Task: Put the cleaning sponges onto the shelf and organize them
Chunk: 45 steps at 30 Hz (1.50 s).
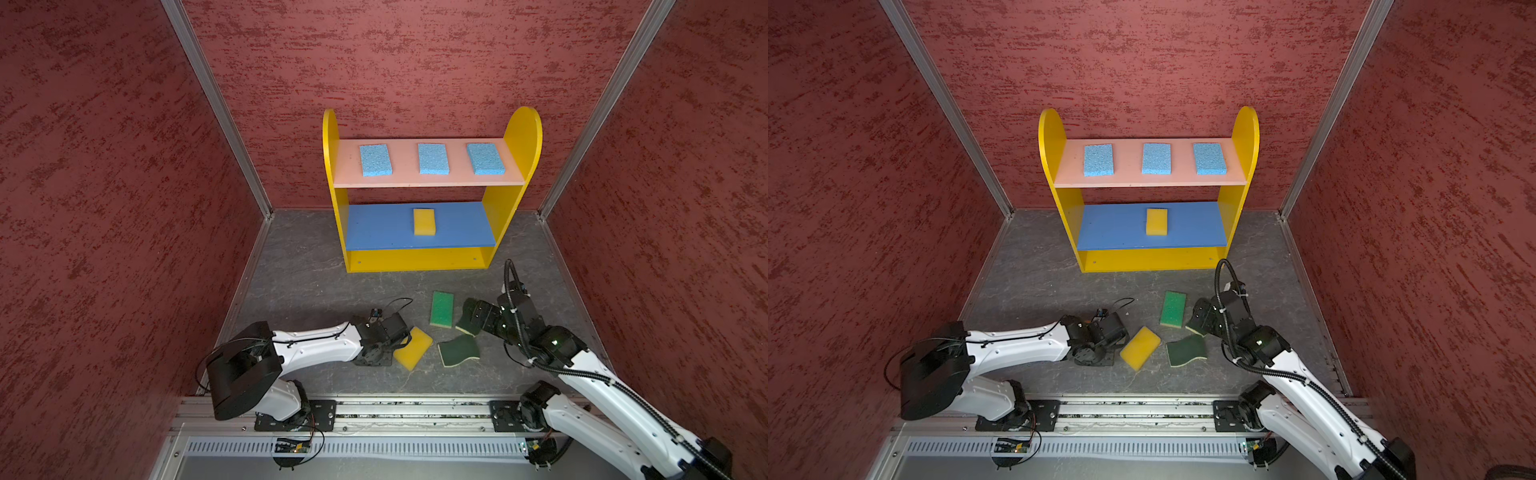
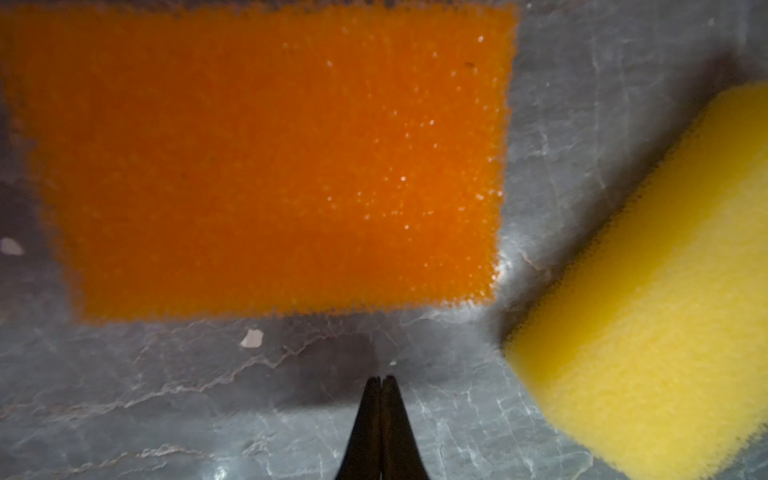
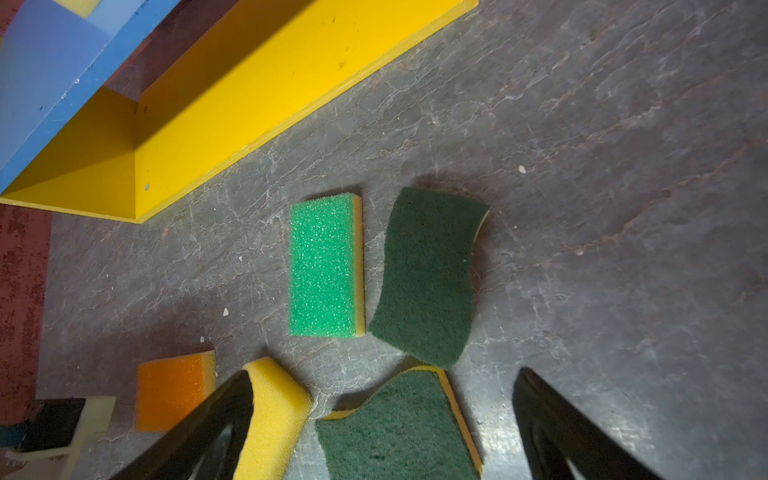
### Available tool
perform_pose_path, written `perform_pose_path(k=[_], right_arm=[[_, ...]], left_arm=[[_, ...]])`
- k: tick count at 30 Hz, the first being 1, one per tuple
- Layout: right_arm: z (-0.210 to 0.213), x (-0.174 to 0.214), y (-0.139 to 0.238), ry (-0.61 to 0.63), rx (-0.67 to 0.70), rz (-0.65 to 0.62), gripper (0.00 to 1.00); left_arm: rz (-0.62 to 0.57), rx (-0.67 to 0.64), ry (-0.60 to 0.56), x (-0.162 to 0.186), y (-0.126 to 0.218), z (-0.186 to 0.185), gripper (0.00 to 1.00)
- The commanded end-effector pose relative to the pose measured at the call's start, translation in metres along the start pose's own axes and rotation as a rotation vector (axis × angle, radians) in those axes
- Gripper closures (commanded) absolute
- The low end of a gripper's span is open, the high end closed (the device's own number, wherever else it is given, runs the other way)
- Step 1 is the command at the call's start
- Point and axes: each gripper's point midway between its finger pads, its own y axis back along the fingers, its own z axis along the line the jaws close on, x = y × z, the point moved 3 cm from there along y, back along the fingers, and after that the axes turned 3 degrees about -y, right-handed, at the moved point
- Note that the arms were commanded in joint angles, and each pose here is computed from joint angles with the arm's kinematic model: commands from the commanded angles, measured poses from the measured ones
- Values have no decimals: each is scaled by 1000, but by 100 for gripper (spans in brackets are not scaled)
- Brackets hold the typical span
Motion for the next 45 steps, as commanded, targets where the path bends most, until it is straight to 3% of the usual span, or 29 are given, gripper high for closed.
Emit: perform_pose_path(k=[1,11,21,30,36,45], right_arm=[[-8,-1,1,-25,26,-22,1],[-12,0,4,-31,35,-32,1],[-18,4,0,-39,49,-25,1],[-17,-2,0,-5,73,-44,1],[-3,-18,5,71,85,-64,1],[3,-17,-3,79,60,-53,1]], left_arm=[[-23,50,-2,-12,-2,-14,96],[-58,78,40,-39,-9,-13,96],[-89,166,173,-90,-19,-8,94],[-125,181,224,-131,-25,-7,93],[-169,147,163,-148,-14,-5,87],[-242,114,174,-139,22,40,72]])
